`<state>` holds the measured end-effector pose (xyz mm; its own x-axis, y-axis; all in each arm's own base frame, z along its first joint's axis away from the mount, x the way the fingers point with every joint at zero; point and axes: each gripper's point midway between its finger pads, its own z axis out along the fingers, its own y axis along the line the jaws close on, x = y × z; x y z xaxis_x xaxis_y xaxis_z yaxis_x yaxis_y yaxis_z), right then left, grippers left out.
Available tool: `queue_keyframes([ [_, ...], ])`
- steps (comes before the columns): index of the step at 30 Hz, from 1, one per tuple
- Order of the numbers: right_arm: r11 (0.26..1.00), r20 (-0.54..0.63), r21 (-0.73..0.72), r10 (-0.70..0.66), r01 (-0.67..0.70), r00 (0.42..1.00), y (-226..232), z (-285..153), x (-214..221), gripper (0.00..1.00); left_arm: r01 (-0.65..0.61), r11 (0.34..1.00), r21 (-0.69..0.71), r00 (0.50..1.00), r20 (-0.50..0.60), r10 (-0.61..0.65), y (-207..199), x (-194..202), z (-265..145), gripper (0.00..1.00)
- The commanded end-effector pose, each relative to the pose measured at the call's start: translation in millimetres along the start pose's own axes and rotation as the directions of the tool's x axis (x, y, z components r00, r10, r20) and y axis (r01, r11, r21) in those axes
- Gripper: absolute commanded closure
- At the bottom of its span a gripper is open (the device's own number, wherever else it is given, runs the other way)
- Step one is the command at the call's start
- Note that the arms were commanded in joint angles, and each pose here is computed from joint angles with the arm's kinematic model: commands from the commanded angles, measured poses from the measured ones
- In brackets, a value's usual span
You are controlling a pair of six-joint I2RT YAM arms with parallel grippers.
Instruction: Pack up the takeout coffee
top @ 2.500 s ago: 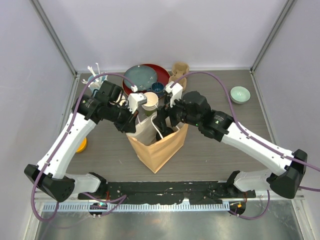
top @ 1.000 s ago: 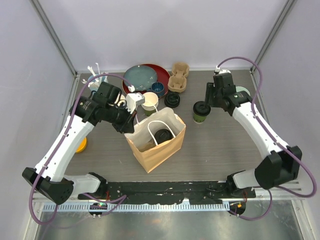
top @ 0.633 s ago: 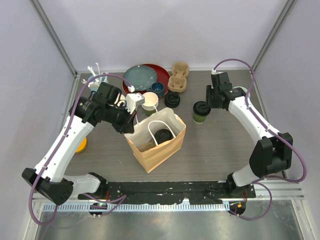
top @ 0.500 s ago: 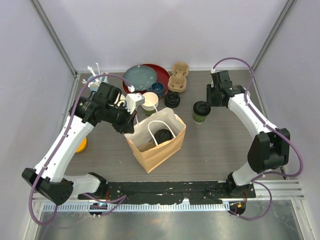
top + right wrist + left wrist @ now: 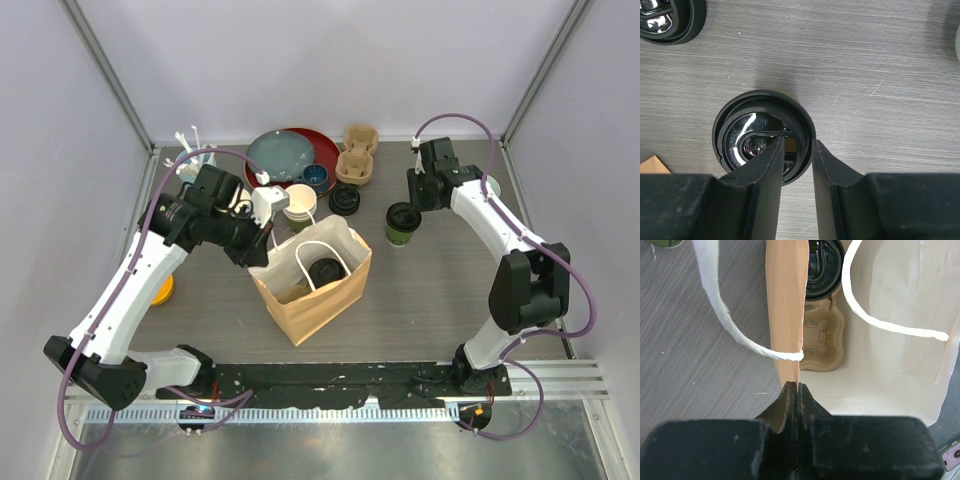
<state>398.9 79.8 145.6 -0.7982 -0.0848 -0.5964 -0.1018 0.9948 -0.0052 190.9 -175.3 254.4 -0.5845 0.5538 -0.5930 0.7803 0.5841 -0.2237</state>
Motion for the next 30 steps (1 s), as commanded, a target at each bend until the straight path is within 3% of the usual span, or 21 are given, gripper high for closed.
queue_keyframes([
  [1, 1.000, 0.041, -0.018, -0.015, 0.016, 0.999, 2, -10, -14, 0.66, -0.018, 1.000, 0.014, 1.000, 0.015, 0.017, -7, 0, -6, 1.00],
  [6, 0.999, 0.021, -0.009, -0.032, 0.032, 0.999, 0, -9, -7, 0.71, -0.021, 1.000, 0.010, 1.000, 0.016, 0.021, -6, -1, -8, 1.00],
  [18, 0.998, -0.022, -0.001, -0.055, 0.055, 0.998, -2, 4, -2, 0.71, -0.025, 1.000, 0.010, 1.000, 0.010, 0.025, -6, 0, -8, 1.00],
  [21, 0.998, -0.028, -0.010, -0.057, 0.057, 0.998, 0, 5, -1, 0.80, -0.025, 1.000, 0.012, 1.000, 0.011, 0.025, -6, 0, -8, 1.00],
  [22, 0.998, -0.027, -0.013, -0.058, 0.058, 0.998, 0, 5, -1, 0.94, -0.025, 1.000, 0.010, 1.000, 0.010, 0.025, -6, 1, -8, 1.00],
  [23, 0.998, -0.022, -0.014, -0.058, 0.058, 0.998, 0, 3, -3, 0.99, -0.024, 1.000, 0.011, 1.000, 0.008, 0.023, -6, 1, -7, 1.00],
  [30, 0.999, 0.045, 0.016, -0.035, 0.035, 0.998, -6, -36, -24, 0.99, -0.024, 1.000, 0.001, 1.000, 0.016, 0.024, -5, -1, -9, 1.00],
])
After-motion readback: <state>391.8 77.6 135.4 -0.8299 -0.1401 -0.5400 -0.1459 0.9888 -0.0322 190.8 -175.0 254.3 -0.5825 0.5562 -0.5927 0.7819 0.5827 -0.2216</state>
